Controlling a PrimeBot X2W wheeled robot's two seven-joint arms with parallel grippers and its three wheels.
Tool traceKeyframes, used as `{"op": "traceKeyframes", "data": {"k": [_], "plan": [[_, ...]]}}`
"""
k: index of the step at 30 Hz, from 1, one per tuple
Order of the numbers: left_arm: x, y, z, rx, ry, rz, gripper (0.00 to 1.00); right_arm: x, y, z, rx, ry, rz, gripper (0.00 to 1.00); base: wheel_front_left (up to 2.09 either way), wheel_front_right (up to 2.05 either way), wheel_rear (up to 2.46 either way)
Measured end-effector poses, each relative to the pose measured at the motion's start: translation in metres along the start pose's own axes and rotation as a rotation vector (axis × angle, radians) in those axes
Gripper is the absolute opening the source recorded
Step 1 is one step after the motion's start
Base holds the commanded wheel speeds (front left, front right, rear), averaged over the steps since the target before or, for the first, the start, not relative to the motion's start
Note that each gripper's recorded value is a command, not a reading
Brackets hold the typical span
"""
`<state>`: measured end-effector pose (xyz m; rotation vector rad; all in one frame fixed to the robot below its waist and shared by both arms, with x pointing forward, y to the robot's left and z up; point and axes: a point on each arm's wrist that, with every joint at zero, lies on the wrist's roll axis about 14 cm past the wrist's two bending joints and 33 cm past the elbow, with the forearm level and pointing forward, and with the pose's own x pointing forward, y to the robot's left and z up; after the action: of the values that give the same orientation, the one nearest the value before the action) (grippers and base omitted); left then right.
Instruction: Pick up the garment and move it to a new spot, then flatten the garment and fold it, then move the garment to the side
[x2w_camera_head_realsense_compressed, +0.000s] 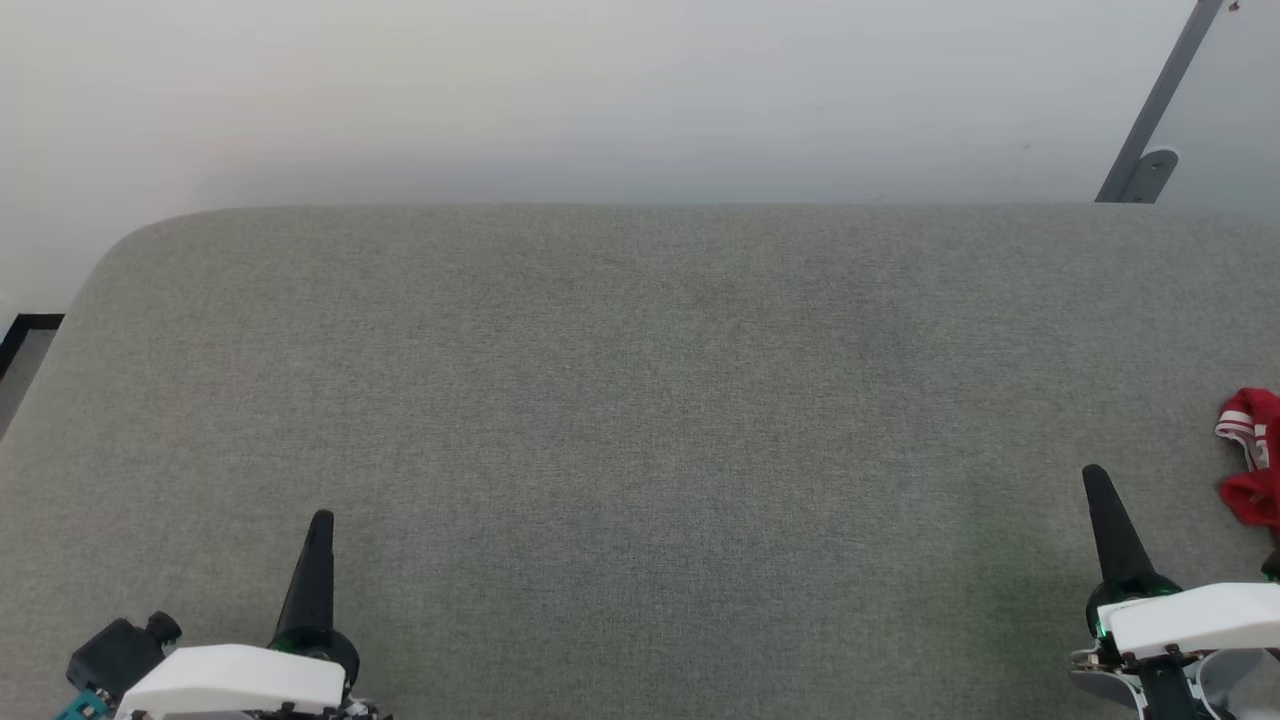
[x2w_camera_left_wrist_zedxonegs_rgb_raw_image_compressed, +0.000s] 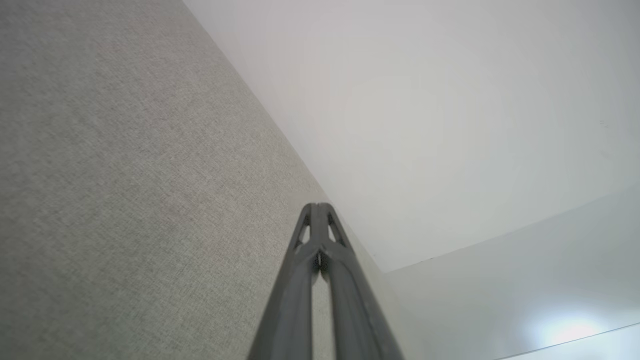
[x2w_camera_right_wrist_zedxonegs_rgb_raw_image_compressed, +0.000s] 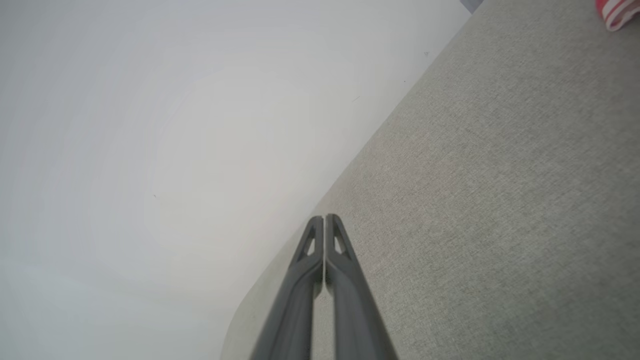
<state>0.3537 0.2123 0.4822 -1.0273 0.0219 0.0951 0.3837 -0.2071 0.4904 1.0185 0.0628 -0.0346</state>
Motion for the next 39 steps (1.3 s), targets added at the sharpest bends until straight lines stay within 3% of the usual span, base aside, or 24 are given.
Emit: {"op": "traceKeyframes", "data": {"k": [39], "plan": [[0.02, -0.014, 0.0, -0.343, 0.029, -0.03, 0.0, 0.003, 0.009, 0.0, 0.355, -0.009, 0.03, 0.0, 0.0, 0.0, 0.0]]}}
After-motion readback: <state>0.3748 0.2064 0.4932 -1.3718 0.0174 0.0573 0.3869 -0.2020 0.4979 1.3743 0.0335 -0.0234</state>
